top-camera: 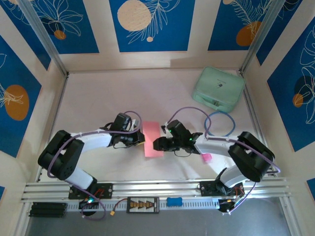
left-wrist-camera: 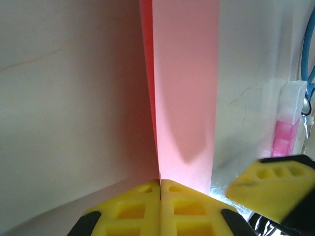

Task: Fold a paper plane with a square sheet of paper (pick it up from the middle)
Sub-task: Third fold the triangle at the center of the table.

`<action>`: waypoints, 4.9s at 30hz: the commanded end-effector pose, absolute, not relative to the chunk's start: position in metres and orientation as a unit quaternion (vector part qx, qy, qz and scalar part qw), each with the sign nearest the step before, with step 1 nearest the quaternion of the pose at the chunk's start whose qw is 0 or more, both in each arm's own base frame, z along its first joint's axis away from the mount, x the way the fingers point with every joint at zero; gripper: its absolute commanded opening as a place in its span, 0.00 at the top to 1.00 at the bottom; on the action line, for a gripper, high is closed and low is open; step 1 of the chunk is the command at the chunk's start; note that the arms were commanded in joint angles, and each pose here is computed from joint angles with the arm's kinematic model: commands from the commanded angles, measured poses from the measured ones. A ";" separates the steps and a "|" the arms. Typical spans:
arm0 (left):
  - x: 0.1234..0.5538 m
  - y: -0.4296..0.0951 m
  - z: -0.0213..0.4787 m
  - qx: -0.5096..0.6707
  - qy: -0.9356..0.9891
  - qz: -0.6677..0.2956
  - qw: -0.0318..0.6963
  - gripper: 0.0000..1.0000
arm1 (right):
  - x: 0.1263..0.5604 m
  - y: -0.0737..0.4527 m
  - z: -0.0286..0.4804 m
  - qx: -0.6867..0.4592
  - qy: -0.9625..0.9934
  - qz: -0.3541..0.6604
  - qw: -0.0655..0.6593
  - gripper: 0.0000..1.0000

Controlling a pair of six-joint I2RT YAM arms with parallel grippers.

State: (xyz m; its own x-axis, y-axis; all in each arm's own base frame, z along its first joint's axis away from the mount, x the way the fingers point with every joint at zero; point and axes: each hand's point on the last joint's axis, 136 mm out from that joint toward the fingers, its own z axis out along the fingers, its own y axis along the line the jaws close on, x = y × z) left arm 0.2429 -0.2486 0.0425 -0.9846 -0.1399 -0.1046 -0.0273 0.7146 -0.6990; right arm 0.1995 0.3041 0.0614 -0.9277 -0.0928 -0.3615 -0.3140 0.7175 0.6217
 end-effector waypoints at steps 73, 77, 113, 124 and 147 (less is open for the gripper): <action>0.240 -0.228 0.053 -0.098 0.922 -0.368 0.064 1.00 | 0.165 0.355 0.057 -0.475 0.723 0.031 0.501 0.97; 0.241 -0.224 0.053 -0.098 0.926 -0.359 0.070 0.95 | 0.164 0.353 0.057 -0.471 0.729 0.040 0.495 1.00; 0.296 -0.257 0.053 0.039 0.930 -0.361 0.052 0.91 | 0.151 0.376 0.075 -0.272 0.837 0.438 0.186 1.00; 0.274 -0.249 0.003 0.044 0.947 -0.319 0.001 0.95 | 0.160 0.377 0.068 -0.277 0.842 0.422 0.189 1.00; 0.273 -0.247 0.003 0.049 0.948 -0.314 0.007 0.95 | 0.194 0.343 0.032 -0.231 0.897 0.320 0.199 1.00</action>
